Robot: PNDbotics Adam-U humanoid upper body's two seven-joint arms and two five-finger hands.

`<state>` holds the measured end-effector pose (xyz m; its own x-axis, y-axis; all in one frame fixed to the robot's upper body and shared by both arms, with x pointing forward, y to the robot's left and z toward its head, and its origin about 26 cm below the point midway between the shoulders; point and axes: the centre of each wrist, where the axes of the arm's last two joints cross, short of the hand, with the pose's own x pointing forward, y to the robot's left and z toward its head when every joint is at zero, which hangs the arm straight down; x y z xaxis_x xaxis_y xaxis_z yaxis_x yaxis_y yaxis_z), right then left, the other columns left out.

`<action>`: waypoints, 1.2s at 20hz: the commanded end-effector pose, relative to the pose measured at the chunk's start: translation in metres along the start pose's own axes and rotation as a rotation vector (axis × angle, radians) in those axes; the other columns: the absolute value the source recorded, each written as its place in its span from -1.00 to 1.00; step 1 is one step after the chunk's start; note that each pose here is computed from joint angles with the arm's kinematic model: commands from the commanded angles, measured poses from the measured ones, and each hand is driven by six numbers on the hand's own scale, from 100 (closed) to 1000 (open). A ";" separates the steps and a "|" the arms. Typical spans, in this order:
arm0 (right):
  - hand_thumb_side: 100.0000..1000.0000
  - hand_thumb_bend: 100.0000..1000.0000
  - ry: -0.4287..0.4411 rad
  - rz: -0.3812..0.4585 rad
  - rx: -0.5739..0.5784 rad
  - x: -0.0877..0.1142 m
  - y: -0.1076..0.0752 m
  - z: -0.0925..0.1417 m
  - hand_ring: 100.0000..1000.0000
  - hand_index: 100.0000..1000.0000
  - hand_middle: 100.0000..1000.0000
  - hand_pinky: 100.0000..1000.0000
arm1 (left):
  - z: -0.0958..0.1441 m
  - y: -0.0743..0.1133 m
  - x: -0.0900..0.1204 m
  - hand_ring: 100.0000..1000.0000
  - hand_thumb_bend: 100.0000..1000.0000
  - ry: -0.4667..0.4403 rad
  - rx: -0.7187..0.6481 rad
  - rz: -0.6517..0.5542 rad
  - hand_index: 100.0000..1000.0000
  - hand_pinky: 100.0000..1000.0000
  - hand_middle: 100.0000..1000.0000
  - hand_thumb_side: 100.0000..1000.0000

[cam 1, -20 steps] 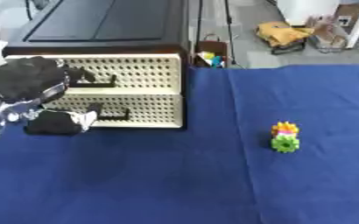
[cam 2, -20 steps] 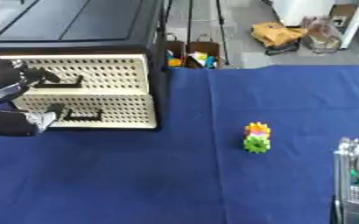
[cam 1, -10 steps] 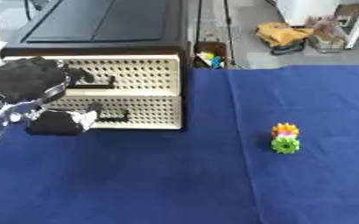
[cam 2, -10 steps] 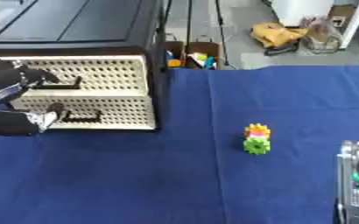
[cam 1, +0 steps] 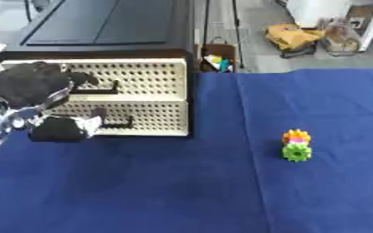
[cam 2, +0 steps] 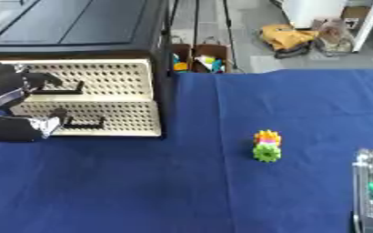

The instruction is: Pick up objects from table and place into drawer.

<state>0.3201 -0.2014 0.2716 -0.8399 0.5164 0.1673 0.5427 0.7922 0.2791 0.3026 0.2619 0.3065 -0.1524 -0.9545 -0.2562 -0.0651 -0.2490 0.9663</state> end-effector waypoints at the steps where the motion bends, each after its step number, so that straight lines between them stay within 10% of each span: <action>1: 1.00 -1.00 -0.029 -0.016 -0.006 0.004 0.000 -0.008 -0.04 0.46 -0.16 0.26 | 0.004 0.011 -0.004 -1.00 -0.84 0.022 0.019 -0.023 0.78 -1.00 -0.99 0.49; 24: 1.00 -1.00 -0.021 -0.017 -0.011 0.002 -0.002 -0.010 -0.04 0.45 -0.17 0.27 | -0.007 0.001 -0.008 -1.00 -0.87 0.064 -0.081 0.019 0.74 -1.00 -1.00 0.50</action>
<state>0.3201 -0.2031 0.2723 -0.8422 0.5121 0.1686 0.5391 0.7952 0.2777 0.3105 0.2658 0.3032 -0.1079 -0.9649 -0.2392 0.0133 -0.2420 0.9702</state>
